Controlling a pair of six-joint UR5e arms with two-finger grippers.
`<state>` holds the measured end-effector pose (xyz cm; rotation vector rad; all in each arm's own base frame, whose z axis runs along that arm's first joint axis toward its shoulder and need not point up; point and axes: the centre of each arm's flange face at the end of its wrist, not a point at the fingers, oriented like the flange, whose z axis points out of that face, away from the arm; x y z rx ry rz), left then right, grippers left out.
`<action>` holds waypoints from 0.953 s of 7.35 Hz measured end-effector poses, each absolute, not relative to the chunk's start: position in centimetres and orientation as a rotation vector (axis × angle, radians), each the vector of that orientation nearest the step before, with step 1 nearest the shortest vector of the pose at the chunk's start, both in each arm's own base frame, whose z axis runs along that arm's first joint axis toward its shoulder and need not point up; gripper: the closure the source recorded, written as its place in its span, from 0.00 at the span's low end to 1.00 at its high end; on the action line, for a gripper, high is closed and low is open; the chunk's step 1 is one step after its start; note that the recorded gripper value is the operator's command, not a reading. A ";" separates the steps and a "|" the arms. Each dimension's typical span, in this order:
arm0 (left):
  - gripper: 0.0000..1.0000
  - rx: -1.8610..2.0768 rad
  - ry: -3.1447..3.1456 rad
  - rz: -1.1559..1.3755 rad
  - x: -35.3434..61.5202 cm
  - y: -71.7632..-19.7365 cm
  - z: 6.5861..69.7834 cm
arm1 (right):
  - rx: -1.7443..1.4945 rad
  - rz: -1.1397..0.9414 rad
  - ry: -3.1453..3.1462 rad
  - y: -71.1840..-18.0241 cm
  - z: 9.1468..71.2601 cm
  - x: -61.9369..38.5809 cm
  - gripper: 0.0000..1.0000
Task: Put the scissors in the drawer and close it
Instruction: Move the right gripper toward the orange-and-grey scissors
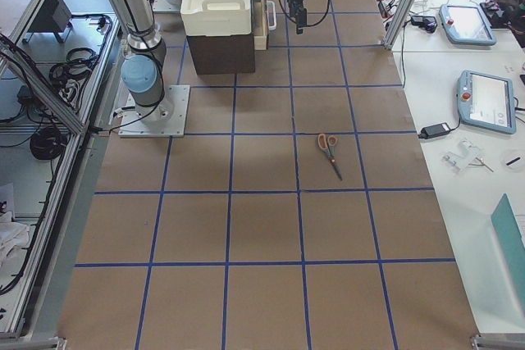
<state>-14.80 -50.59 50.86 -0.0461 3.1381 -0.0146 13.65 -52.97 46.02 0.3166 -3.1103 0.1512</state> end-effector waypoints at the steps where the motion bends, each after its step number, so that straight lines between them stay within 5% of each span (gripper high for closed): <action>1: 0.00 -0.046 3.138 -0.015 -14.8 -50.6 50.9 | 0.304 0.138 -3.113 -53.2 45.7 13.2 0.00; 7: 0.00 -0.034 3.136 -0.015 -14.8 -50.6 50.8 | 0.419 0.130 -3.108 -54.2 45.0 11.0 0.00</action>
